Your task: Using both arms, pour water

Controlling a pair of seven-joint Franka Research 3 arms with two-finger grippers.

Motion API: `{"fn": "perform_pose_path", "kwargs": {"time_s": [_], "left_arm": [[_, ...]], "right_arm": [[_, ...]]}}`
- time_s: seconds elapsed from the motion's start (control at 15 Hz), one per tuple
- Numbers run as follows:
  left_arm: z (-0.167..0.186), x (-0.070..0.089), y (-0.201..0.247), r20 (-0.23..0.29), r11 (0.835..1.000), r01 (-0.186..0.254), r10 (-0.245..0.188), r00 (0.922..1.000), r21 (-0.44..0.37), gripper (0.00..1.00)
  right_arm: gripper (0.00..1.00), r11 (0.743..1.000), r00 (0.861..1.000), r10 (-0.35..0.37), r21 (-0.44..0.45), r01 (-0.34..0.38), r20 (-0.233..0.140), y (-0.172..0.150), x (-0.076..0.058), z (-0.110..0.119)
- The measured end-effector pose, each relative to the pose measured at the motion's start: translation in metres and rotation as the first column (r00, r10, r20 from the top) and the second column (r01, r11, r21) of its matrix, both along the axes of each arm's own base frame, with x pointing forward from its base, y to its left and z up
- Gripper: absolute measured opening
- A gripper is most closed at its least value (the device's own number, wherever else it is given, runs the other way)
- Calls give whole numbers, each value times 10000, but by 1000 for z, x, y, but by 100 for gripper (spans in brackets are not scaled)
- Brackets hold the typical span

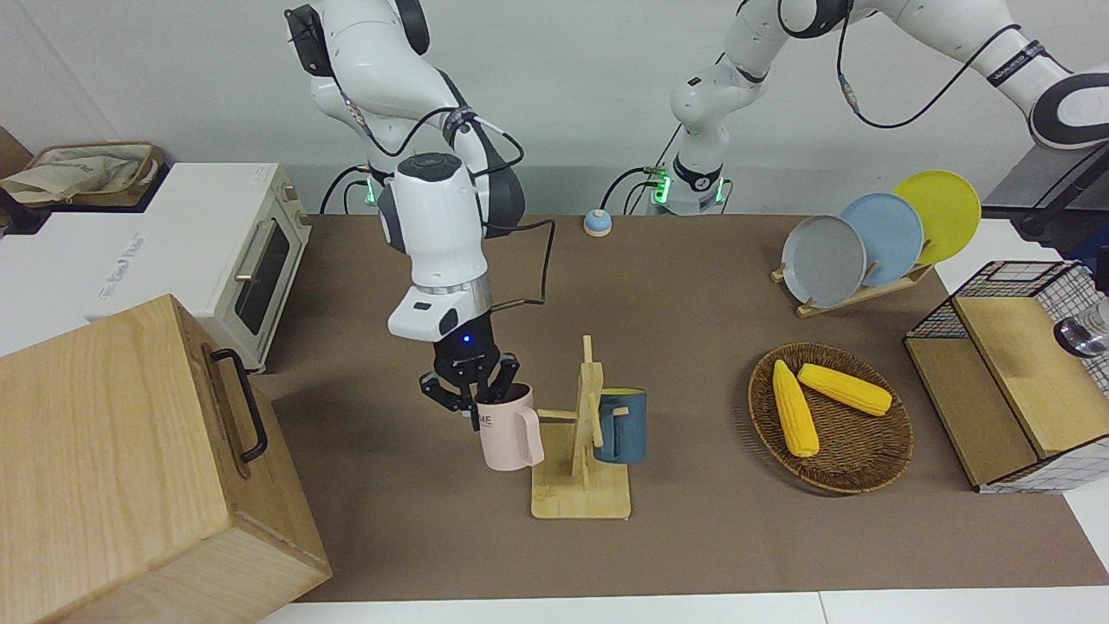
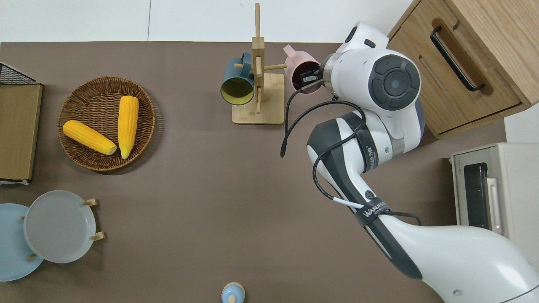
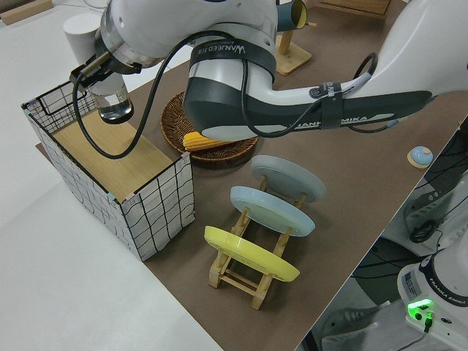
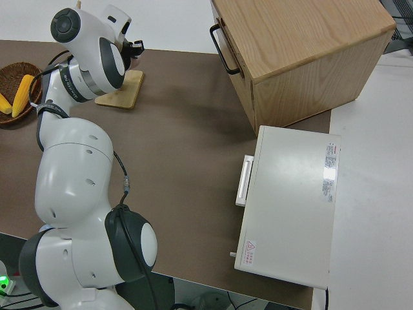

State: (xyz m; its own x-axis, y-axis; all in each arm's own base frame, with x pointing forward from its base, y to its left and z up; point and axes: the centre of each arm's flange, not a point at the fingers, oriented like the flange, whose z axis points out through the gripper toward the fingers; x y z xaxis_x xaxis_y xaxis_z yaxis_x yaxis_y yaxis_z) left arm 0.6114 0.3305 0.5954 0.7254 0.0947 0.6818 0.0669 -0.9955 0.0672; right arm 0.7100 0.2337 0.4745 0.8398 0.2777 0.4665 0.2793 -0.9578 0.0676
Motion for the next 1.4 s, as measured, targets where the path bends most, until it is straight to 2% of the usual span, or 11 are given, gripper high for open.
{"fn": "perform_pose_path", "kwargs": {"time_s": [0.2,0.4,0.67,0.8,0.93,1.07,1.13,1.2,1.4], "left_arm": [[30,-14,-19,-279,10000,31,-33,9996,-94,63],[37,-21,-43,-501,9997,-36,25,9987,-230,63],[43,-27,-87,-928,9991,-333,307,9952,-272,63],[48,-31,-119,-1173,9985,-515,487,9919,-207,63],[49,-36,-153,-1364,9980,-582,544,9892,-233,63],[46,-47,-179,-1528,9982,-505,448,9872,-333,63],[43,-53,-190,-1616,9984,-419,354,9862,-371,63],[37,-62,-200,-1702,9987,-322,251,9851,-388,63],[21,-89,-227,-1739,9990,-225,155,9846,-383,63]], "right_arm": [[7,9998,9996,-196,-71,195,-197,-13,0,8],[7,9992,9980,-377,-111,372,-499,-31,-1,19],[7,9974,9908,-524,-560,457,-1248,-61,-5,26],[7,9952,9801,-684,-812,541,-1865,-74,-10,23],[7,9922,9612,-881,-1081,616,-2614,-84,-16,19],[7,9887,9338,-1056,-1368,617,-3418,-89,-26,15],[7,9867,9158,-1140,-1514,592,-3851,-90,-32,13],[7,9849,8921,-1216,-1645,539,-4351,-90,-40,11],[7,9849,8303,-1247,-1691,374,-5432,-79,-60,0]]}}
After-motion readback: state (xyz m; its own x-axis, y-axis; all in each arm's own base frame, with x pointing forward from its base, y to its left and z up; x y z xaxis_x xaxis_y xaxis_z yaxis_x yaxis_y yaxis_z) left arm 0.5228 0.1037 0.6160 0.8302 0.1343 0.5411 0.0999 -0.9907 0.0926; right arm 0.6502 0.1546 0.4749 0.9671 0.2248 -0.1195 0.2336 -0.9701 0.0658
